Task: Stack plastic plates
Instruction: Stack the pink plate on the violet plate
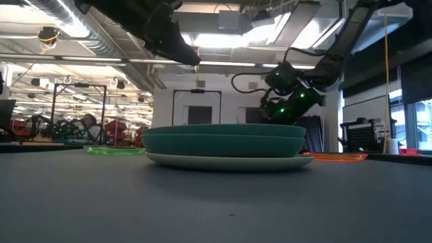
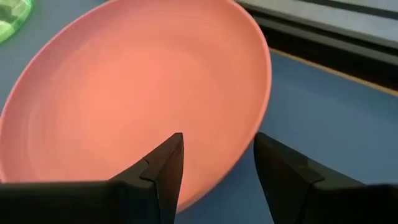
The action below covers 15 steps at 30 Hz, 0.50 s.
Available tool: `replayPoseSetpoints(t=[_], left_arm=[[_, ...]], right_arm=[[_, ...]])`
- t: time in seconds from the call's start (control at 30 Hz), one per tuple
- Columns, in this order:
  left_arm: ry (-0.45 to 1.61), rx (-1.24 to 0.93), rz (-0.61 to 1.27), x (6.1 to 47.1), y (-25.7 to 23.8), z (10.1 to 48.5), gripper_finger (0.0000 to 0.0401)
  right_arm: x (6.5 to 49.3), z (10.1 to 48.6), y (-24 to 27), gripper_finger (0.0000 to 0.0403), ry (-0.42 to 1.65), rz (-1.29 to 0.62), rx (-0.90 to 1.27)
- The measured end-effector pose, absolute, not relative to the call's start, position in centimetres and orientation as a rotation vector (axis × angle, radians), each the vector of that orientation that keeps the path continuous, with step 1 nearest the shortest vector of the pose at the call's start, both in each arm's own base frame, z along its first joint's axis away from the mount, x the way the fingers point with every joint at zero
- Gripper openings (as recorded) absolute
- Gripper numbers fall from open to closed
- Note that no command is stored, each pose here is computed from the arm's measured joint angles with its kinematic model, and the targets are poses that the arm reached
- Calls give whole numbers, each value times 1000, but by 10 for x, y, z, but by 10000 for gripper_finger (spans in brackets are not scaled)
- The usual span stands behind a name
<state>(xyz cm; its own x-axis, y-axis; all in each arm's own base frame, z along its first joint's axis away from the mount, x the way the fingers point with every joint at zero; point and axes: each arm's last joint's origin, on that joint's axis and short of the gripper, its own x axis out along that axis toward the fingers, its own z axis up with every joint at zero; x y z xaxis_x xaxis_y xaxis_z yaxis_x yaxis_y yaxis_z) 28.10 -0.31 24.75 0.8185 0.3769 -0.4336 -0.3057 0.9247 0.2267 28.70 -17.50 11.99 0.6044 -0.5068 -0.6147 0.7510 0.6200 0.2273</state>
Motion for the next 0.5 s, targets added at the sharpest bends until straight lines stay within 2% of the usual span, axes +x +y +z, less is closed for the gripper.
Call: replayPoseSetpoints(t=[0.27, 0.37, 0.5], left_arm=[[487, 127, 369, 281, -3, 247, 146], [488, 128, 369, 281, -3, 247, 146], [488, 129, 372, 281, -2, 248, 146]], right_arm=[[284, 115, -175, 175, 616, -770, 516], [283, 115, -175, 148, 617, -769, 519], [283, 114, -175, 86, 634, -769, 518]])
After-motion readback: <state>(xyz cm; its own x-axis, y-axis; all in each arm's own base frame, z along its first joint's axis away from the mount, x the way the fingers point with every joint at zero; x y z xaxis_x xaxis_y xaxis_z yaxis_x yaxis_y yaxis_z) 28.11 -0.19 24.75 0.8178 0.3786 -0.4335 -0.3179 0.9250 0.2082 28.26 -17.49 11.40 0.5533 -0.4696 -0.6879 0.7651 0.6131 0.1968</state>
